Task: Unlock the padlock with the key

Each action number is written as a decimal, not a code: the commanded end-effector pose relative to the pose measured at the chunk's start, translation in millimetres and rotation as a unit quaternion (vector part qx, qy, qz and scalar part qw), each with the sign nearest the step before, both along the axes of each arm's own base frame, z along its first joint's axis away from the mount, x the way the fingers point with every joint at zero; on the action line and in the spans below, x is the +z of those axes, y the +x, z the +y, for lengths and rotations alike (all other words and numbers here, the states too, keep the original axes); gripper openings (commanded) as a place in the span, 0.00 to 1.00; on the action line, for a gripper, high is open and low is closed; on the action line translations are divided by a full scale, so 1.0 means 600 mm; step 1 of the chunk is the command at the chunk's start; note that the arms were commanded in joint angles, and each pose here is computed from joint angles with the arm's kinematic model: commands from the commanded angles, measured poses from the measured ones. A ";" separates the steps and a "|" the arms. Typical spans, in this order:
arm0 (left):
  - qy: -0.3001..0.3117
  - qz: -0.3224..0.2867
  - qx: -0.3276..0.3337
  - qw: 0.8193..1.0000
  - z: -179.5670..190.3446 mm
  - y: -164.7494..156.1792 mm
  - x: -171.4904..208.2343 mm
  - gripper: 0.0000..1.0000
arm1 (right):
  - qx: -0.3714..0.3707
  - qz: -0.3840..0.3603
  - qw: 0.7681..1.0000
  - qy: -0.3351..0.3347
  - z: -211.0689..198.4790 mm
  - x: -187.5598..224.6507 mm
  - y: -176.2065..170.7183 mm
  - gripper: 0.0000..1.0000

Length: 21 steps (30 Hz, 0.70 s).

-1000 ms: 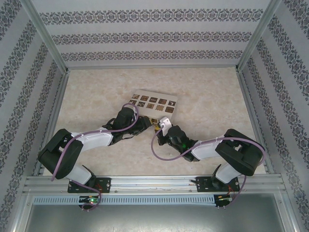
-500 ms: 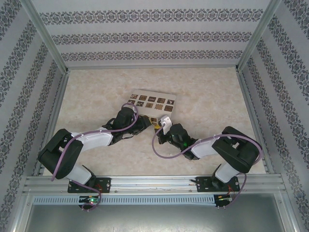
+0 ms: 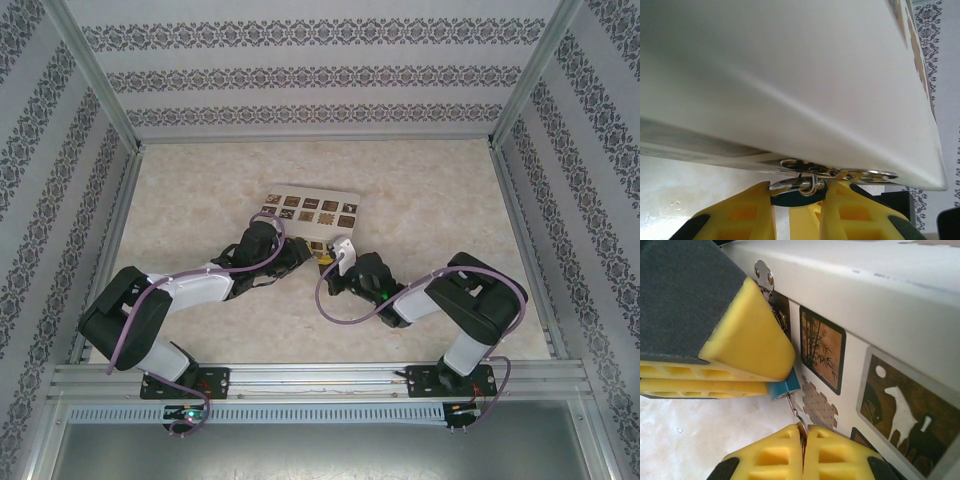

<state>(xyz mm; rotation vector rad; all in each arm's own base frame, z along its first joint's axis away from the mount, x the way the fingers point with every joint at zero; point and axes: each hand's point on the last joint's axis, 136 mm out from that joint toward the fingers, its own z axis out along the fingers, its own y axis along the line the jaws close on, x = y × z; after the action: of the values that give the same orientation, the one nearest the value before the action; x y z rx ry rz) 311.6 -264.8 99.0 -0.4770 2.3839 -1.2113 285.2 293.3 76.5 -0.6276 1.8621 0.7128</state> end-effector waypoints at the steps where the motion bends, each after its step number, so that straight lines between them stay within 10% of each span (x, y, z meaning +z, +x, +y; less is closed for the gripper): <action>1: -0.061 -0.015 -0.065 0.996 -0.047 -0.021 0.063 0.22 | 0.023 -0.052 0.997 0.045 0.029 0.060 0.026 0.00; 21: -0.065 -0.008 -0.091 0.994 -0.060 -0.028 0.058 0.22 | 0.079 -0.038 0.992 0.094 0.060 0.087 0.064 0.00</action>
<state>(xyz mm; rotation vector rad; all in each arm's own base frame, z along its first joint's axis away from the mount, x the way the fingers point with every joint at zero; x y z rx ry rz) 326.3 -254.7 103.6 -0.5225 2.3387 -1.1651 306.3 313.5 84.0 -0.6865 1.8292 0.8941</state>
